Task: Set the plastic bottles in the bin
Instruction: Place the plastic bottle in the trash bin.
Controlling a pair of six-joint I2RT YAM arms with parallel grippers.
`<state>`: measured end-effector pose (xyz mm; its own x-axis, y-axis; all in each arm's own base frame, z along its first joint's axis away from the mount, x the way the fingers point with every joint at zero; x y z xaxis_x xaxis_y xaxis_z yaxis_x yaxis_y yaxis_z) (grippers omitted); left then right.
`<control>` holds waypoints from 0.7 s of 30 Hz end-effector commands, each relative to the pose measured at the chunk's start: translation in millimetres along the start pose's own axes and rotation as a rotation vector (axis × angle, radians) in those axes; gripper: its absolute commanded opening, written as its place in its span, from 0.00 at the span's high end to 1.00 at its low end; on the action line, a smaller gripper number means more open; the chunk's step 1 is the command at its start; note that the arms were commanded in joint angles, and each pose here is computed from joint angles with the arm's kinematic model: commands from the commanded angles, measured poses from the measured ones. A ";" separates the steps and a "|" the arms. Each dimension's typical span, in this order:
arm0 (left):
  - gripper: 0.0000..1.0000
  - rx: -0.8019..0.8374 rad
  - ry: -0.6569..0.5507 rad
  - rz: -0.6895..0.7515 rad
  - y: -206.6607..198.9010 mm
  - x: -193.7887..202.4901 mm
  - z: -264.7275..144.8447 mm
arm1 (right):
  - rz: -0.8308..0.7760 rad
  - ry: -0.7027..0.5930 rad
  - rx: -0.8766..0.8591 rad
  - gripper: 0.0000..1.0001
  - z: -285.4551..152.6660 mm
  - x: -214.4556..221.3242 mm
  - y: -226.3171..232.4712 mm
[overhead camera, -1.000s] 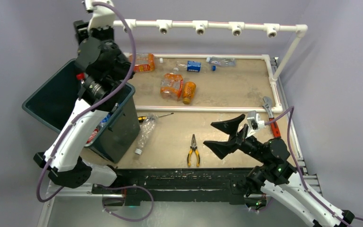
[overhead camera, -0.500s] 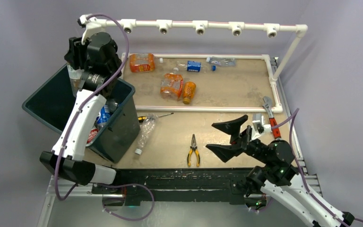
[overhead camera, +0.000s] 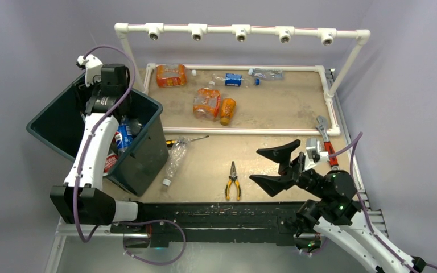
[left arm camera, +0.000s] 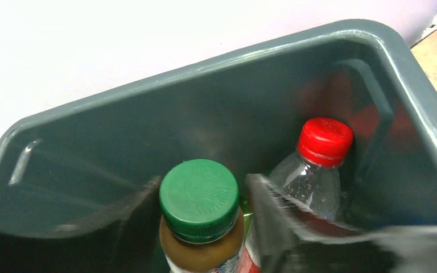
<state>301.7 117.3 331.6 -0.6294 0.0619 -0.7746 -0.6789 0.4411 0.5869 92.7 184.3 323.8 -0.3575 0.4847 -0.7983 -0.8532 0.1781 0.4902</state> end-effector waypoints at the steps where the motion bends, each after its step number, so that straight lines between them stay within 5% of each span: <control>1: 0.21 0.091 -0.057 -0.243 17.7 -24.2 -17.4 | -0.008 0.001 0.007 0.01 4.8 0.0 -3.3; 3: 0.05 0.129 -0.114 -0.327 32.0 -52.2 -33.8 | -0.004 0.004 0.011 0.01 6.2 0.8 -4.6; 7: 0.01 0.264 -0.272 -0.497 66.0 -118.7 -92.1 | 0.002 0.008 0.022 0.01 10.6 0.3 -7.1; 11: 0.01 0.612 -0.401 -0.595 77.9 -170.5 -156.6 | 0.018 0.005 0.032 0.01 15.2 0.0 -10.0; 16: 0.01 1.089 -0.435 -0.541 26.9 -184.2 -228.4 | 0.058 0.031 0.077 0.01 23.1 10.6 -24.3; 21: 0.01 1.128 -0.531 -0.311 -27.3 -153.6 -325.3 | 0.098 0.096 0.200 0.01 30.7 35.3 -57.7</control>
<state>286.3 -97.1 569.2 0.0499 -0.1524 -0.9871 -0.0591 0.9861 -0.1552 124.2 211.2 294.2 -0.4549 0.4187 -0.7860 -0.7762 0.2463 0.5804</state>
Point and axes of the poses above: each gripper's point midway between its finger pads, its own z axis out along the fingers, its own y axis along the line the jaws close on, x = y × z, the point moved 3 cm from there along -z, back along the fingers, and after that the axes turned 15 degrees about z, right-handed, at the moved point
